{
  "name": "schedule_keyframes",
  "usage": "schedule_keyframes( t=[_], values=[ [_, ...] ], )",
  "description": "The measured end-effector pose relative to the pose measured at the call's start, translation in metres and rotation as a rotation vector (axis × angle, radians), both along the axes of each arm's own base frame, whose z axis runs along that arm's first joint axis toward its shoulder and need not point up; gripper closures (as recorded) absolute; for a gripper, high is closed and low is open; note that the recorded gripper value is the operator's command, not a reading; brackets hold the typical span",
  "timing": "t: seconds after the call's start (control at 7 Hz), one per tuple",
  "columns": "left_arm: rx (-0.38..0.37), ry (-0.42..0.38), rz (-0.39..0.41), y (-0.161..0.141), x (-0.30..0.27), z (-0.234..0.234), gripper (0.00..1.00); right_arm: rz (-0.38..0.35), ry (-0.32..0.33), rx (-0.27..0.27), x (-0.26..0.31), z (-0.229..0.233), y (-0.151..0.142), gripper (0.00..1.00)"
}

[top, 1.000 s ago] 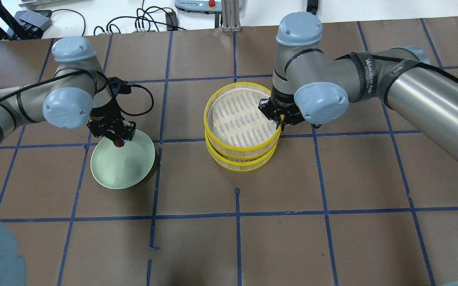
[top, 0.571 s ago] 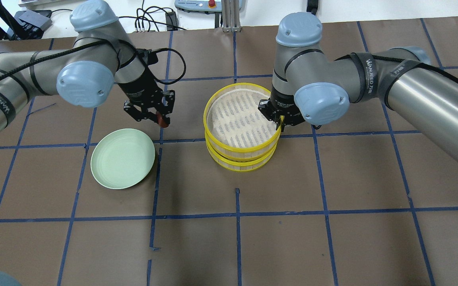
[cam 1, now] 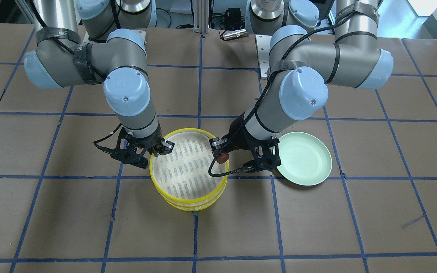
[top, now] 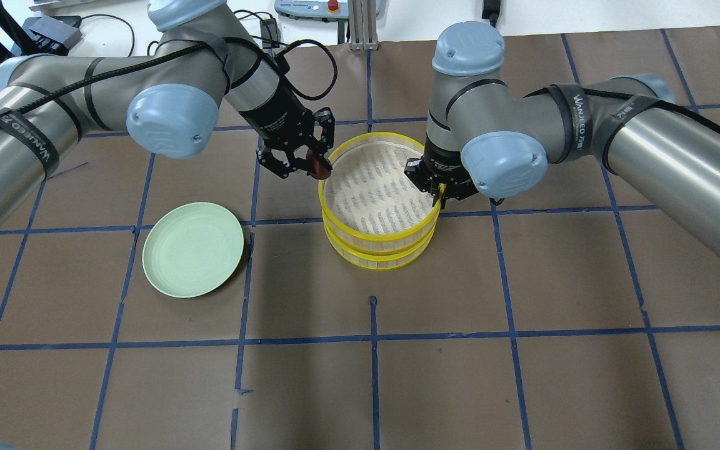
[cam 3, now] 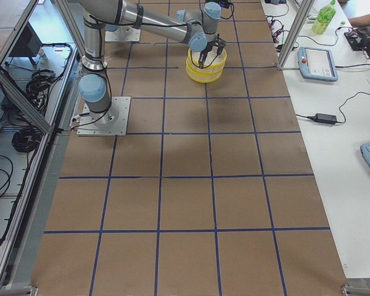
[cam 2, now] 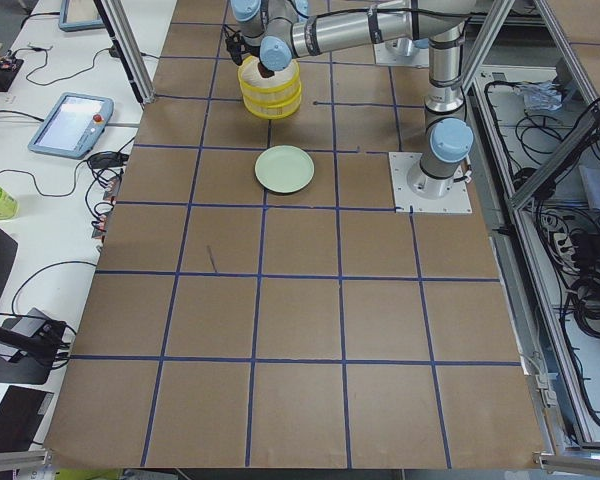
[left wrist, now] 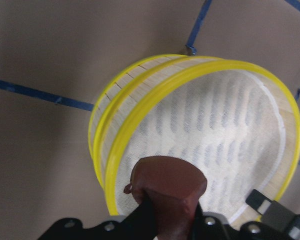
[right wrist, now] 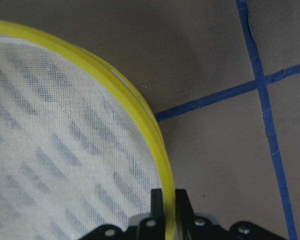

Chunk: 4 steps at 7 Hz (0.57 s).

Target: Stack buns with steamer

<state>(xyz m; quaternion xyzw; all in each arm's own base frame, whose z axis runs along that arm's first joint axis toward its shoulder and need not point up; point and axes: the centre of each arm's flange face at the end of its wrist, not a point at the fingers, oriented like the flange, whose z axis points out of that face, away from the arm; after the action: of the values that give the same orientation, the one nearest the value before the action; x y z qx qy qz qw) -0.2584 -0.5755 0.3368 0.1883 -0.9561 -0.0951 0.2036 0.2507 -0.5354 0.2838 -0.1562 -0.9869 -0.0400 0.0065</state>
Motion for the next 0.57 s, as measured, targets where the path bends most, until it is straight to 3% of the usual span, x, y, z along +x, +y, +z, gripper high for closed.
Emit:
schedule_keyframes(
  t=[0.14,0.43,0.57],
  values=[
    [0.009,0.009,0.005,0.000,-0.002,-0.003,0.00,0.005,0.001,-0.001,0.002,0.000,0.001,0.20],
    [0.010,0.011,0.008,-0.001,-0.002,-0.004,0.00,0.047,0.004,-0.020,-0.001,0.010,-0.001,0.03],
    [-0.014,-0.005,0.004,-0.001,0.000,0.007,0.00,0.077,0.000,-0.046,-0.015,0.028,-0.002,0.01]
  ],
)
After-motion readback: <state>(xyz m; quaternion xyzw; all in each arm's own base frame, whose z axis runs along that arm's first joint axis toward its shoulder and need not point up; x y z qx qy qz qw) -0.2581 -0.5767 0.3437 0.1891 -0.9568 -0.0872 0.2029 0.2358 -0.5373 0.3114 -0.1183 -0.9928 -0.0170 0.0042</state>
